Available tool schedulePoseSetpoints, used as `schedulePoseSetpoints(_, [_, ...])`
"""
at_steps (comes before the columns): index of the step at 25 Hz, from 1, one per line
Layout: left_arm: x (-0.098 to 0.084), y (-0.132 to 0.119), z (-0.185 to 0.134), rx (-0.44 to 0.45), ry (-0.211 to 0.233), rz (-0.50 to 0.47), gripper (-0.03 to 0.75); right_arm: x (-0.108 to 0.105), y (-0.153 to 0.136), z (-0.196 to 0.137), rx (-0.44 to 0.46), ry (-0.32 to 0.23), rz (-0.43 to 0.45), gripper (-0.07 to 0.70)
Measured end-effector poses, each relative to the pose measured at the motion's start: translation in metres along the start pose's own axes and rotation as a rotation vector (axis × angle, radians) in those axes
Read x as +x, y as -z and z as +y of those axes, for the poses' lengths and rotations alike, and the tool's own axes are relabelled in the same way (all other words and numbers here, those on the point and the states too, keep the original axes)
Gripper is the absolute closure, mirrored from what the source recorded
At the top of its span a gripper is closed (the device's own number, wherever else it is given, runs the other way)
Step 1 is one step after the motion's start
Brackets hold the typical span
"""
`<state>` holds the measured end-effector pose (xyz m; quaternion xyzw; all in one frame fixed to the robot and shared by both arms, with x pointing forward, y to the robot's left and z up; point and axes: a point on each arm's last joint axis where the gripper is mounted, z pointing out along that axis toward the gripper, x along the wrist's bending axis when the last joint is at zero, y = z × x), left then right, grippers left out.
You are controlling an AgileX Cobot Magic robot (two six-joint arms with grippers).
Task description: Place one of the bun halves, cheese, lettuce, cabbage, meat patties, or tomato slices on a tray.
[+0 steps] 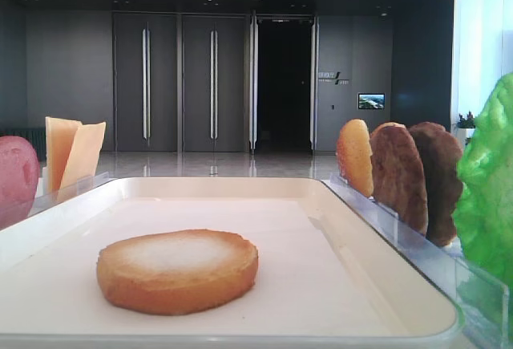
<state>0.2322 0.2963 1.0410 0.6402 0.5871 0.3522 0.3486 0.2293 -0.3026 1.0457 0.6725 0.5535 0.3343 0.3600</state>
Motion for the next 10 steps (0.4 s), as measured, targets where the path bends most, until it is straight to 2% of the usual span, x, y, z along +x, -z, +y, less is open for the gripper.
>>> schedulePoseSetpoints(10, [0.0,0.0,0.0,0.0,0.0,0.0,0.083,0.0,0.0,0.0,0.0,0.0,0.0,0.097])
